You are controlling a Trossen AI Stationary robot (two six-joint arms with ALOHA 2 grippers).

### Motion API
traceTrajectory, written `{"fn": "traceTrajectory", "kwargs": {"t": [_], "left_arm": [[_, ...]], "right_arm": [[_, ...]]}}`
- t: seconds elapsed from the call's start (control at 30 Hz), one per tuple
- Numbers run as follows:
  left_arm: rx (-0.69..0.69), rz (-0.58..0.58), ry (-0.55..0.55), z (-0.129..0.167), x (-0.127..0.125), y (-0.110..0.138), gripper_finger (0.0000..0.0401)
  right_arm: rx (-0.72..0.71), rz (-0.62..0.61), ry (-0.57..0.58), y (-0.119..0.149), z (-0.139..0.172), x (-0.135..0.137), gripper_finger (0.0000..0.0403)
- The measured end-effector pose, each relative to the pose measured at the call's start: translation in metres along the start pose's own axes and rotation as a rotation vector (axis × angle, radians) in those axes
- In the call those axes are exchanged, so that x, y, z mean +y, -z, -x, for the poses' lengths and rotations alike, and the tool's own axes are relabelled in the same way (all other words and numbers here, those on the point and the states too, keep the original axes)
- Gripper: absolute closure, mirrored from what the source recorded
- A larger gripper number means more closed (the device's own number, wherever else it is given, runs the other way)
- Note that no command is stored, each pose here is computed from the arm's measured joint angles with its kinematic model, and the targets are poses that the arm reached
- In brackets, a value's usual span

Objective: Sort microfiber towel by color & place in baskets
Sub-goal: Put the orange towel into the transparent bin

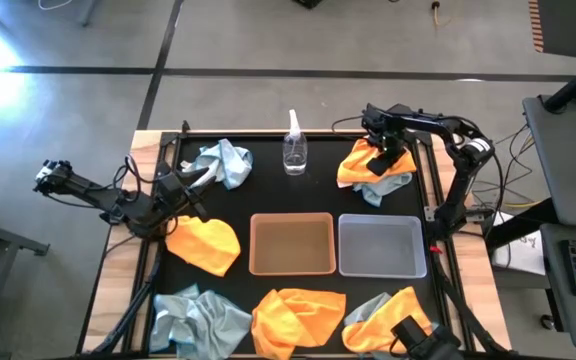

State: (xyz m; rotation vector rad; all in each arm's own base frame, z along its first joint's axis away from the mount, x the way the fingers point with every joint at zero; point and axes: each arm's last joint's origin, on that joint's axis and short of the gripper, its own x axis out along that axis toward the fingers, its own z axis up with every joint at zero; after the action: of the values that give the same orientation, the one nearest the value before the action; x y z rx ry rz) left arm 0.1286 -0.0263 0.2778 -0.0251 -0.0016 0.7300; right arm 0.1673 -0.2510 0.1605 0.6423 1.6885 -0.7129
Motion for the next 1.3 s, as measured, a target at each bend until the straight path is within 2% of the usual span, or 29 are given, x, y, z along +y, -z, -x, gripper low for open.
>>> {"fn": "traceTrajectory", "kwargs": {"t": [0.17,0.23,0.5,0.67,1.17,1.3], "left_arm": [[0.000,0.001,0.000,0.000,0.000,0.000,0.0269],[0.000,0.001,0.000,0.000,0.000,0.000,0.0269],[0.000,0.005,0.000,0.000,0.000,0.000,0.0269],[0.000,0.005,0.000,0.000,0.000,0.000,0.0269],[0.000,0.005,0.000,0.000,0.000,0.000,0.0269],[0.000,0.005,0.000,0.000,0.000,0.000,0.0269]], "right_arm": [[-0.009,-0.007,0.001,0.001,0.003,0.000,0.0384],[-0.010,-0.011,0.001,0.001,0.003,0.000,0.0390],[0.005,-0.009,-0.001,0.004,0.005,0.000,0.0394],[-0.033,-0.014,0.004,0.009,0.015,-0.001,0.0394],[-0.321,-0.080,0.027,0.052,0.083,-0.006,0.0394],[-0.414,-0.112,-0.008,0.068,0.100,-0.006,0.0394]]}}
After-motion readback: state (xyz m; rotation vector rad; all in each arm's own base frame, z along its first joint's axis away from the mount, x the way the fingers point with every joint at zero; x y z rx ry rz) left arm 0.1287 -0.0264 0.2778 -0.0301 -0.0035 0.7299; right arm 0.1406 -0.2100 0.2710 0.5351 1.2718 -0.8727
